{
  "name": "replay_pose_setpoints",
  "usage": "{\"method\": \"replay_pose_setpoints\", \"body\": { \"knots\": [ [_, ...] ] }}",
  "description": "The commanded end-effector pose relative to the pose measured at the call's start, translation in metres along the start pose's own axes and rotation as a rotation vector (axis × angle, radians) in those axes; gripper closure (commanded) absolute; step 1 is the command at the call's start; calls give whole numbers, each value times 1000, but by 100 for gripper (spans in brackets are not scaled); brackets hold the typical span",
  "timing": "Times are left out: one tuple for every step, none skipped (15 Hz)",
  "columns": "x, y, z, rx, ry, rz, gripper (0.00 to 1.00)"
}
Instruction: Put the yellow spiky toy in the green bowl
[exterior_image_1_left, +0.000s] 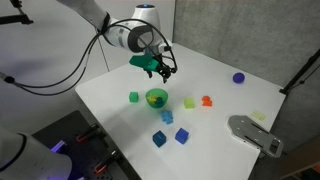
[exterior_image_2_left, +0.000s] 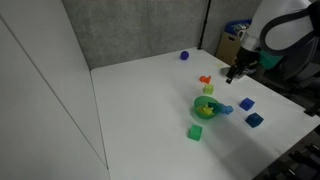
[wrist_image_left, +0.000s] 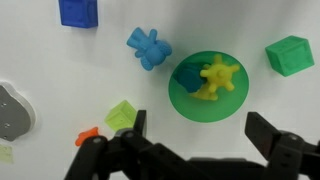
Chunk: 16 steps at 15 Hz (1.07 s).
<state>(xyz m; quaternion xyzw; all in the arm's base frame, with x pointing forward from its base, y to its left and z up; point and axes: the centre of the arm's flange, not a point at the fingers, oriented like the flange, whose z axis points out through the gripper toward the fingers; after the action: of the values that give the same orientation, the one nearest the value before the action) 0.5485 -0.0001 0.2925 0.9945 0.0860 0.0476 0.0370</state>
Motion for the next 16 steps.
{"method": "replay_pose_setpoints", "body": {
  "knots": [
    [-20, 22, -52, -15, -45, 19, 0],
    [-25, 27, -62, -14, -63, 27, 0],
    [-32, 34, -74, -9, -91, 34, 0],
    [-40, 40, -86, -1, -118, 39, 0],
    [-49, 48, -98, 11, -142, 40, 0],
    [-58, 55, -110, 27, -166, 32, 0],
    [-68, 62, -123, 40, -182, 23, 0],
    [-77, 68, -135, 46, -196, 14, 0],
    [-86, 74, -148, 54, -207, 3, 0],
    [-97, 79, -161, 51, -199, -3, 0],
    [-106, 83, -172, 53, -192, -10, 0],
    [-115, 91, -188, 49, -174, 5, 0],
    [-123, 95, -197, 47, -148, 26, 0],
    [-129, 98, -204, 46, -128, 49, 0],
    [-135, 101, -210, 47, -113, 64, 0],
    [-140, 102, -216, 50, -101, 74, 0]
  ]
}}
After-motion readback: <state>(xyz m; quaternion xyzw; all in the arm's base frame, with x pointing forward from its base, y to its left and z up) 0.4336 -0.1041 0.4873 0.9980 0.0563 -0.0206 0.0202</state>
